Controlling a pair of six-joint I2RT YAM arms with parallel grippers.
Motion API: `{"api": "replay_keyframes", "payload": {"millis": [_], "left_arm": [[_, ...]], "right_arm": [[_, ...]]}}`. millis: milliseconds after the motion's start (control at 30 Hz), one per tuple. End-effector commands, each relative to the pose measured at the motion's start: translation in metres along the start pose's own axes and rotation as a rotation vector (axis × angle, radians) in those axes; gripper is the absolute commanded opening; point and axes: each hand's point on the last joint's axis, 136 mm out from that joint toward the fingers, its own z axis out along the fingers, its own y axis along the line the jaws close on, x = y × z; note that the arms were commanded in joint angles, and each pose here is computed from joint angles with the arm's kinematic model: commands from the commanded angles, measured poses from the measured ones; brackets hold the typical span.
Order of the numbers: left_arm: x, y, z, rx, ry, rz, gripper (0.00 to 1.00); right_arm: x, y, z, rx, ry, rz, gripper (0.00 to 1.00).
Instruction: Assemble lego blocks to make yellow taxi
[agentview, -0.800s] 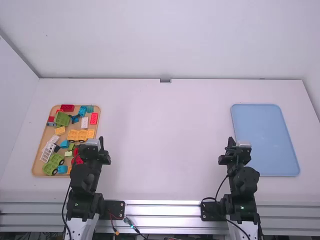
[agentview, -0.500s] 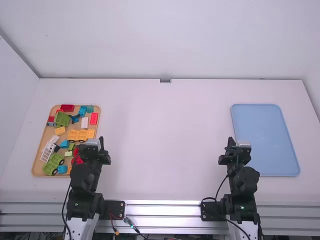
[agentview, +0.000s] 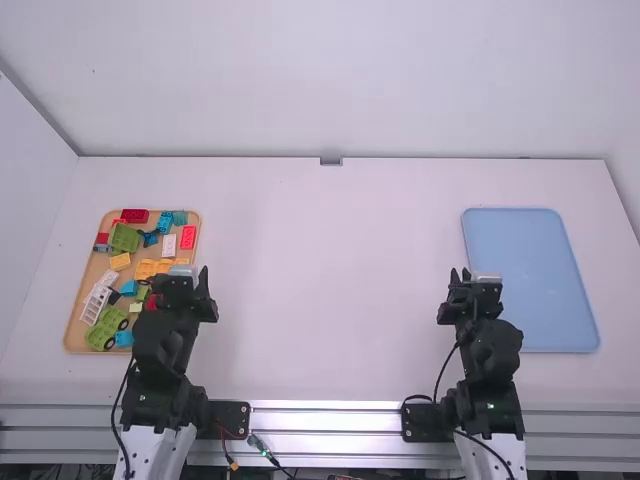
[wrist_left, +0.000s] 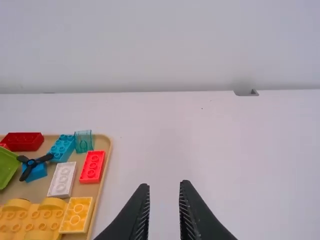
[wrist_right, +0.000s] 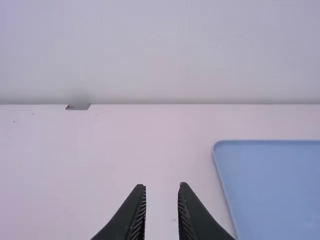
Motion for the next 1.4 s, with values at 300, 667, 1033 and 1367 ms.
{"api": "replay_keyframes", "payload": {"millis": [300, 667, 1033, 1367], "left_arm": [[-0.05, 0.01, 0.02, -0.036, 0.09, 0.076, 0.39], [-0.081, 0.042, 0.06, -0.186, 0.19, -0.176, 0.61], [-0.07, 0.093, 0.108, -0.398, 0.446, -0.437, 0.81], [-0.013, 0.149, 0.146, -0.616, 0.772, -0.61, 0.93]], "right_arm": [[-0.063, 0.009, 0.025, -0.03, -0.005, -0.044, 0.39], [-0.098, 0.022, 0.074, -0.064, 0.027, 0.002, 0.61], [-0.115, 0.04, 0.13, -0.096, 0.057, -0.007, 0.81], [-0.112, 0.053, 0.169, -0.113, 0.098, -0.014, 0.94]]}}
